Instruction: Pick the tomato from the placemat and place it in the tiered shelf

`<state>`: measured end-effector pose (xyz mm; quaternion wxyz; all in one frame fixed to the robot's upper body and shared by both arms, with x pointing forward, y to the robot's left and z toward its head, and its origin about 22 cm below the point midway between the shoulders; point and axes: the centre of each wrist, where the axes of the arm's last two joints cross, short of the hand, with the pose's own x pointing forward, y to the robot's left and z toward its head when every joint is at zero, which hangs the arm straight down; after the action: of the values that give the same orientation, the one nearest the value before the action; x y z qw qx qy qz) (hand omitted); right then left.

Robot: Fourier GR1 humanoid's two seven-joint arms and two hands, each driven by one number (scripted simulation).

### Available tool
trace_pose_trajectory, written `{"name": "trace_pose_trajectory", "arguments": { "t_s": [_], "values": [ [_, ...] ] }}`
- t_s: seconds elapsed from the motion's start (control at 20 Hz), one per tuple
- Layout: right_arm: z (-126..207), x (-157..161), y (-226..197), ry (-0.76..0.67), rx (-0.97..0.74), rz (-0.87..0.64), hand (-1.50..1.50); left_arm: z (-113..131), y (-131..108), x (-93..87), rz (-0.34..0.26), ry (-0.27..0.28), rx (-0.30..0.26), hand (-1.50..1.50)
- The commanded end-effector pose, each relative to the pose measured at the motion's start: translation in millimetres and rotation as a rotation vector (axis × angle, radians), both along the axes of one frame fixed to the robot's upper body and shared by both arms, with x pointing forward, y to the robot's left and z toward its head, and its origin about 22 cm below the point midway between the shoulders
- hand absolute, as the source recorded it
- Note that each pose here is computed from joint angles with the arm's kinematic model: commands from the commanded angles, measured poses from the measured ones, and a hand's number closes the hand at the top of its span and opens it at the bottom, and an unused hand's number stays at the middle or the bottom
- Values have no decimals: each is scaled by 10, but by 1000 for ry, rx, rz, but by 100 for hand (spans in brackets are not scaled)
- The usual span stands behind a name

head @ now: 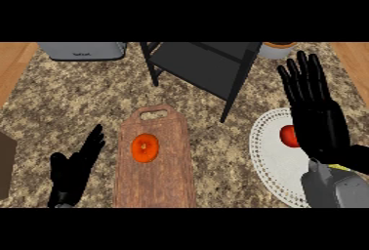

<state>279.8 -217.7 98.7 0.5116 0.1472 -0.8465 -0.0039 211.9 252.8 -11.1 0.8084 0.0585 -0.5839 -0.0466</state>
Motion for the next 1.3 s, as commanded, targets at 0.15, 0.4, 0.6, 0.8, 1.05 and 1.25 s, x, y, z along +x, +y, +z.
{"name": "trace_pose_trajectory", "arguments": {
  "t_s": [0.15, 0.4, 0.6, 0.8, 1.05, 1.25],
  "values": [
    [-251, -341, -1354, 155, -269, -510, 150, 36, 310, 23, 141, 41, -20, 0],
    [-713, -921, -2343, 657, -486, -915, 150, -75, 298, -1, 157, 92, -84, 0],
    [-1183, -1106, -2555, 628, -392, -876, -150, 10, 450, 314, 119, 120, -105, 0],
    [-776, -1242, -2822, 578, -495, -690, -150, -177, 438, 254, 114, 152, -102, 0],
    [-367, -1129, -2767, 622, -592, -526, -150, -115, 490, 319, 132, 138, -98, 0],
    [15, -944, -2476, 671, -667, -455, -150, -235, 310, 362, 129, 148, -114, 0]
  ]
}}
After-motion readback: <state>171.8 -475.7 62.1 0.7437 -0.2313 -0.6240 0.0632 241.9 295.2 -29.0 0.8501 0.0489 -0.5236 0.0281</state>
